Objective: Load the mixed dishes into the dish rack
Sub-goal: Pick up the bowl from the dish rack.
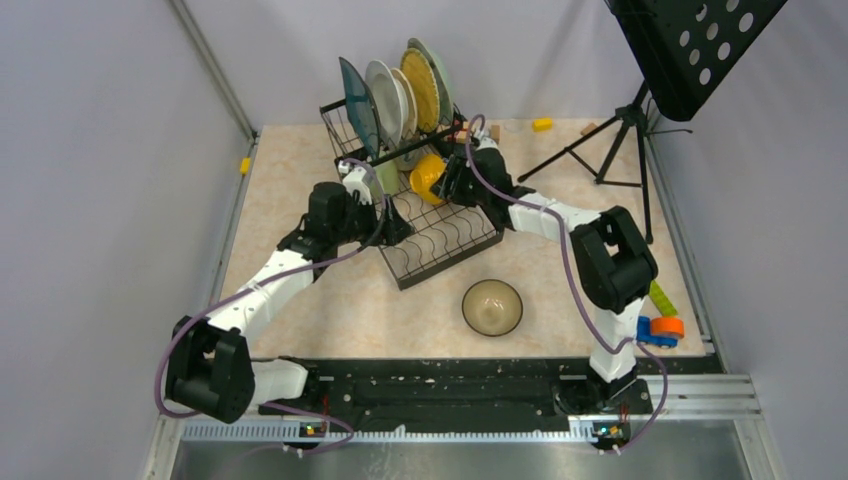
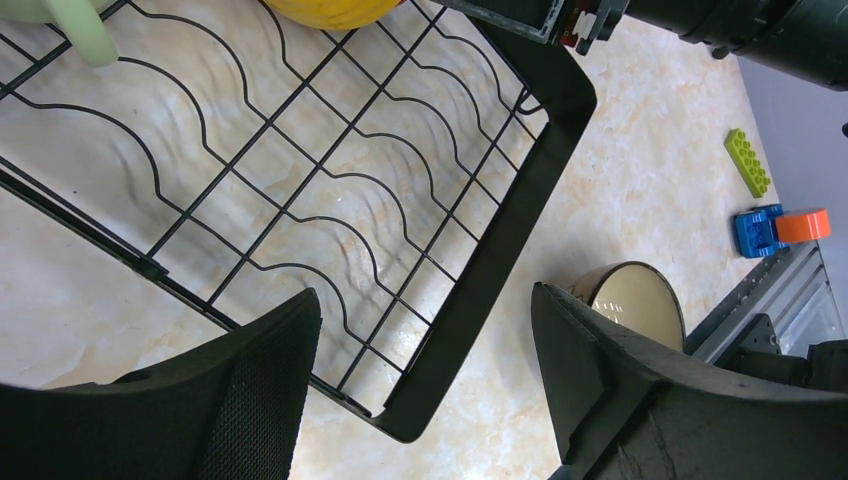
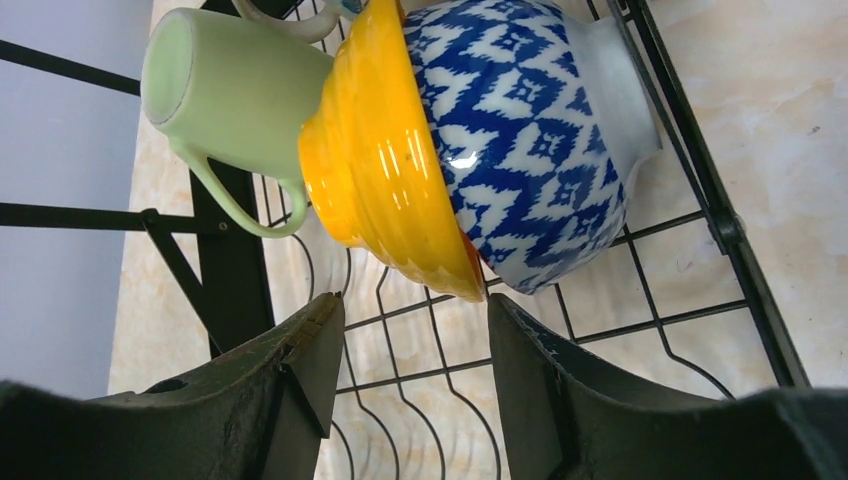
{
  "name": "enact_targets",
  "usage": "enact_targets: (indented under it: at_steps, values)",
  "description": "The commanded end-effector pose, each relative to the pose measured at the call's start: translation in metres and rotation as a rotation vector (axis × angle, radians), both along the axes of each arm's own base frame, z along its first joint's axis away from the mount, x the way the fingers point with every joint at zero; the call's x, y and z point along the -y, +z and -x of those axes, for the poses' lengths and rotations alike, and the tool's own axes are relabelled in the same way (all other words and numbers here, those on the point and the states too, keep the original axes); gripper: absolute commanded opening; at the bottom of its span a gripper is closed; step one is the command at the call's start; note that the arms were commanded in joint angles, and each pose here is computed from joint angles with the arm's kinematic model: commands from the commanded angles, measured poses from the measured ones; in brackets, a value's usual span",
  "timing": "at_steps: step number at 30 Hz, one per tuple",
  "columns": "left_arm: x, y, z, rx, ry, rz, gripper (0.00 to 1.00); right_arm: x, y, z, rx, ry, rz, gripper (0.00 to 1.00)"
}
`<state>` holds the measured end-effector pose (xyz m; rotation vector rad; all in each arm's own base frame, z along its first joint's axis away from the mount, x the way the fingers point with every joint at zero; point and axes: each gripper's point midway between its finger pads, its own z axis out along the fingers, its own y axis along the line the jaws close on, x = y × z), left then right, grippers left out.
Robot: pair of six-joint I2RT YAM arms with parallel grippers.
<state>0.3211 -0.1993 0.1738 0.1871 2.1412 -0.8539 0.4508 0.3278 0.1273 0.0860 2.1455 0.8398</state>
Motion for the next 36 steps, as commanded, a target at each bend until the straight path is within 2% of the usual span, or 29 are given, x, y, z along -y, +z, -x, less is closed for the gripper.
enact_targets:
  at_steps: [1, 11, 14, 23, 26, 31, 36]
  values:
    - [-0.001, 0.026, -0.007, 0.08, 0.004, 0.018, 0.8, -0.015, 0.019, -0.007, 0.069, -0.017, 0.01, 0.56]
    - [-0.001, 0.026, -0.005, 0.082, 0.002, 0.018, 0.8, -0.023, 0.019, -0.02, 0.112, -0.039, 0.017, 0.57]
    - [-0.002, 0.026, -0.004, 0.079, 0.003, 0.017, 0.8, -0.026, 0.009, -0.017, 0.076, -0.044, 0.056, 0.57]
    - [-0.001, 0.026, -0.004, 0.083, -0.003, 0.016, 0.8, -0.037, 0.008, -0.013, 0.106, -0.012, 0.054, 0.59]
    - [-0.004, 0.025, -0.003, 0.085, 0.009, 0.006, 0.8, -0.04, 0.015, -0.008, 0.094, -0.002, 0.014, 0.6]
    - [-0.007, 0.024, -0.002, 0.085, 0.024, 0.005, 0.8, -0.045, 0.021, 0.014, 0.047, 0.012, -0.146, 0.66]
    - [-0.006, 0.025, -0.003, 0.087, 0.026, 0.007, 0.8, -0.048, 0.022, 0.017, -0.022, -0.012, -0.263, 0.67]
